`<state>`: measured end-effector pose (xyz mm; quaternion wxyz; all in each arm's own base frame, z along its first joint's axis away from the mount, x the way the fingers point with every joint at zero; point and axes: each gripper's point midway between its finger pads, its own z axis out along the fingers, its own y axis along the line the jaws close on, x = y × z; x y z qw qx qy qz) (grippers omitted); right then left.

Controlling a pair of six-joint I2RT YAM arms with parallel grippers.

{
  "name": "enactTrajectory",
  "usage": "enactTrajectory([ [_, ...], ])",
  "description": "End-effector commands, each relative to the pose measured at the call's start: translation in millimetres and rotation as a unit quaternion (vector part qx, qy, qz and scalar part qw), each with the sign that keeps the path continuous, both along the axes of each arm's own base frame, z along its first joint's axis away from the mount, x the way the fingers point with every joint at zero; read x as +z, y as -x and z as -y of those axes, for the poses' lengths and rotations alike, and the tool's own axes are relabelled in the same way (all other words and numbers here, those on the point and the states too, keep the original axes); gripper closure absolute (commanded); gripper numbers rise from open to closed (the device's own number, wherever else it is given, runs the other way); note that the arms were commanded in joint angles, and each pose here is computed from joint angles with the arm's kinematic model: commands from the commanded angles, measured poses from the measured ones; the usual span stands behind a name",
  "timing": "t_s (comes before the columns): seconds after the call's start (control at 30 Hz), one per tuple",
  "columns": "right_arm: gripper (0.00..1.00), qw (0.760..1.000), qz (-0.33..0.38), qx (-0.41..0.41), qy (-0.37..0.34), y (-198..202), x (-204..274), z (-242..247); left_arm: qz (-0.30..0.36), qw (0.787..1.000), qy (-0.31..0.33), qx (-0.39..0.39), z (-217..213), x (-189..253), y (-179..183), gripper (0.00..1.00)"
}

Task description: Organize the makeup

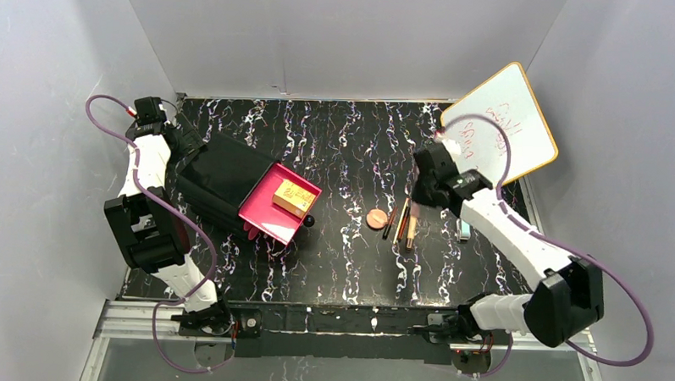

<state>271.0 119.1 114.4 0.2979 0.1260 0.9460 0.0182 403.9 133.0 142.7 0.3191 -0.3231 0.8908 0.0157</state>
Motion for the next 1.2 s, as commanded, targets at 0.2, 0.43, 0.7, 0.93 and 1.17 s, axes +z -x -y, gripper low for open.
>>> enactTrajectory([
  [0.2, 0.84, 0.92, 0.107, 0.364, -0.097, -4.8, 141.8, -165.6, -0.015, 0.999, 0.008, -0.031, 16.4, 7.4, 9.7, 0.02],
  [0.43, 0.84, 0.848, 0.083, 0.516, -0.087, 54.0, 135.2, -275.3, -0.015, 0.999, 0.009, -0.035, 17.1, 7.7, 8.9, 0.02],
  [0.7, 0.84, 0.809, 0.08, 0.574, -0.103, 89.7, 138.8, -325.2, -0.013, 0.999, 0.009, -0.036, 18.0, 7.7, 11.2, 0.01],
  [0.93, 0.84, 0.8, 0.071, 0.587, -0.107, 106.4, 127.1, -344.3, -0.011, 0.999, 0.008, -0.036, 18.9, 7.2, 13.8, 0.02],
  [1.17, 0.85, 0.795, 0.063, 0.593, -0.112, 108.9, 112.5, -364.2, -0.008, 0.999, 0.008, -0.035, 19.3, 8.7, 14.6, 0.02],
])
